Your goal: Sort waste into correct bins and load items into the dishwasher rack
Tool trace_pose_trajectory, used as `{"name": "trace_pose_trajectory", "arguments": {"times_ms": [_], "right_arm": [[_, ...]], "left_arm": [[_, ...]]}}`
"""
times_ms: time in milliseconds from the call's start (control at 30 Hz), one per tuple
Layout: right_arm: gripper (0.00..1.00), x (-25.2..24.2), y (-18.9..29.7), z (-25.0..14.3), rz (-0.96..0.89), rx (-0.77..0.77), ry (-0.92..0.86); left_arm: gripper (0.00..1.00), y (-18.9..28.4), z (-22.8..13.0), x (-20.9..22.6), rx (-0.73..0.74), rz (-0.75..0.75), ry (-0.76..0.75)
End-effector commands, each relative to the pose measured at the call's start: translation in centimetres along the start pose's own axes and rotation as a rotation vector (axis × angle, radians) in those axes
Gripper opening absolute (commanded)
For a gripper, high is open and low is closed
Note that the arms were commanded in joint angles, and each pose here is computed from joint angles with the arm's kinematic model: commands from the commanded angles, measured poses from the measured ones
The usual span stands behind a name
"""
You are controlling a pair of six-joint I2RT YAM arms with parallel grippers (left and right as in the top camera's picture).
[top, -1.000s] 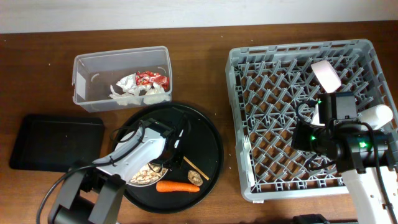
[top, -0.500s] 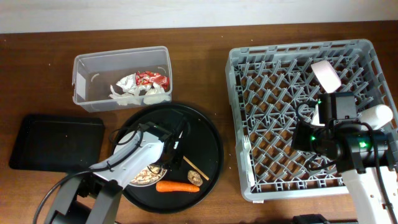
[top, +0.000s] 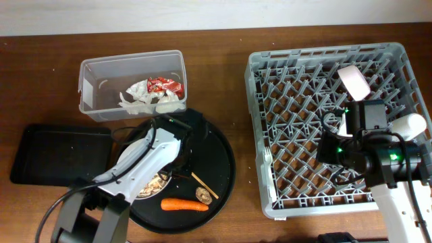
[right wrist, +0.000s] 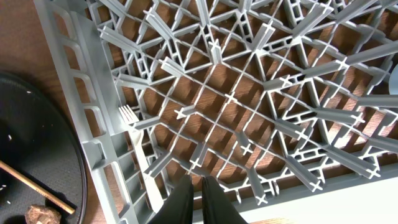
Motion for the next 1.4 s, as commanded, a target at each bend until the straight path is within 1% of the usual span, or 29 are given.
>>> {"name": "trace_pose_trajectory", "arguments": {"times_ms": [0, 233, 400, 500, 567, 667, 700, 833, 967, 1033, 1067, 1133, 1200, 1367], "right_arm": [[0.11, 0.1, 0.5, 0.3, 0.013, -0.015, 0.000], [0.11, 0.1, 0.5, 0.4, 0.014, -0.018, 0.000], [0.11, 0.1, 0.5, 0.4, 0.014, -0.019, 0.000], [0.11, 0.1, 0.5, 0.4, 0.014, -0.019, 0.000], [0.11, 0.1, 0.5, 0.4, 0.014, -0.018, 0.000], [0.11, 0.1, 0.5, 0.4, 0.014, -0.018, 0.000], [0.11, 0.1, 0.5, 0.4, 0.014, -0.018, 0.000], [0.11, 0.1, 0.5, 0.4, 0.014, -0.018, 0.000], [0.11, 0.1, 0.5, 0.3, 0.012, -0.014, 0.000], [0.11, 0.1, 0.5, 0.3, 0.011, -0.011, 0.000], [0.11, 0.1, 0.5, 0.3, 0.011, -0.011, 0.000], [0.11, 0.1, 0.5, 0.2, 0.011, -0.010, 0.000], [0.11, 0.0, 0.5, 0.2, 0.009, -0.007, 0.000], [0.11, 0.0, 0.5, 0.1, 0.008, -0.004, 0.000]], "left_arm": [[0.01, 1.2, 0.8, 0.5, -0.015, 0.028, 0.007], [0.01, 2.7, 0.8, -0.5, -0.032, 0.063, -0.048], [0.01, 4.8, 1.3, 0.9, -0.052, 0.144, -0.029], [0.01, 5.8, 1.5, 1.9, -0.068, 0.209, 0.014], [0.01, 5.8, 1.5, 2.3, -0.069, 0.208, 0.027], [0.01, 5.7, 1.6, 4.7, -0.056, 0.199, 0.111], [0.01, 5.6, 1.6, 6.3, -0.053, 0.192, 0.158], [0.00, 5.1, 1.5, 10.2, -0.041, 0.179, 0.279], [0.01, 4.4, 2.1, 13.1, -0.069, 0.080, 0.351], [0.01, 5.0, 2.4, 14.7, -0.096, 0.061, 0.383], [0.01, 5.7, 3.0, 15.6, -0.134, 0.038, 0.402], [0.00, 6.4, 3.3, 16.9, -0.164, 0.037, 0.440], [0.00, 6.8, 4.1, 17.6, -0.218, -0.045, 0.447], [0.01, 6.6, 4.0, 19.8, -0.281, -0.184, 0.508]]}}
Point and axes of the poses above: each gripper's point midway between its finger pads, its own y axis back along the fingers, its own x axis along the line the jaws close on, z = x × y, the point moved 3 cm from there along y, back along the fingers, and after that the axes turned 3 degrees about -y, right-handed, at the moved point
